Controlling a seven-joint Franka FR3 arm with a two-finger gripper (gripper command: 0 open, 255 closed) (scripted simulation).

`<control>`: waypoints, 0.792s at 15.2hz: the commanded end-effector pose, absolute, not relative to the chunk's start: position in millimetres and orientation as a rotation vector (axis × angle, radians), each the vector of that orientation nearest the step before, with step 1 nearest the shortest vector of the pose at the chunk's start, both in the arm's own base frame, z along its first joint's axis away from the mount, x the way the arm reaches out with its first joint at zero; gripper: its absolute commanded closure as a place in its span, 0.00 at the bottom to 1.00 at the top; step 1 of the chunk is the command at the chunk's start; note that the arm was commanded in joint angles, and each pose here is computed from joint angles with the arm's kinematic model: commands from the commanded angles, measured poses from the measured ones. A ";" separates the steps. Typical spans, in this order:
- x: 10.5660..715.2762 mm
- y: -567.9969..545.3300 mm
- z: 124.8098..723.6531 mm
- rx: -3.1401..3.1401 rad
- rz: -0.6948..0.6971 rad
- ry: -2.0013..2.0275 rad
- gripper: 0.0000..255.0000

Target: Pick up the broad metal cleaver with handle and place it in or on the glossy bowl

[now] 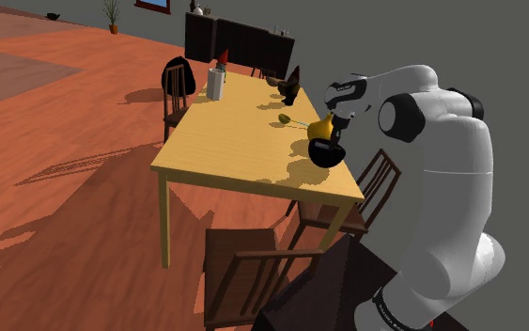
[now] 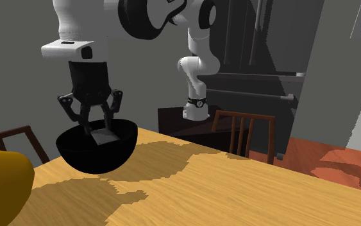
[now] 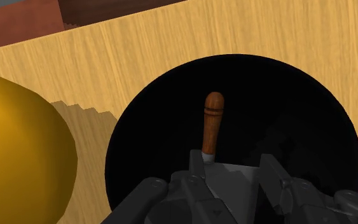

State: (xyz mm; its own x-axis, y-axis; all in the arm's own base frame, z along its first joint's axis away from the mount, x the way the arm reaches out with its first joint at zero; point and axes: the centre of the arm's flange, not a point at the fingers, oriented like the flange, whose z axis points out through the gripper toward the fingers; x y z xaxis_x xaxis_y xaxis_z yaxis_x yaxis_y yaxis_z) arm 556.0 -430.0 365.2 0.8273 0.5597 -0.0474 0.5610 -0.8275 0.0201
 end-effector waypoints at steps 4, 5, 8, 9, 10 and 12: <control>556.0 -430.0 365.2 2.971 -0.061 0.911 0.00; 556.0 -430.0 365.2 2.971 -0.061 0.911 0.00; 556.7 -428.8 391.5 2.971 -0.061 0.911 0.00; 557.1 -428.3 404.7 2.971 -0.061 0.911 0.00; 557.4 -427.8 415.1 2.971 -0.061 0.911 0.00; 557.4 -427.8 415.1 2.971 -0.061 0.911 0.00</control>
State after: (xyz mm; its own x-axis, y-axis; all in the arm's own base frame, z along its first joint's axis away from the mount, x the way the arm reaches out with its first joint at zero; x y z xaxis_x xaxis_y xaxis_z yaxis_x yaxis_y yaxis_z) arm 556.8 -427.5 413.2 0.8274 0.5597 -0.0469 0.5610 -0.8275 0.0213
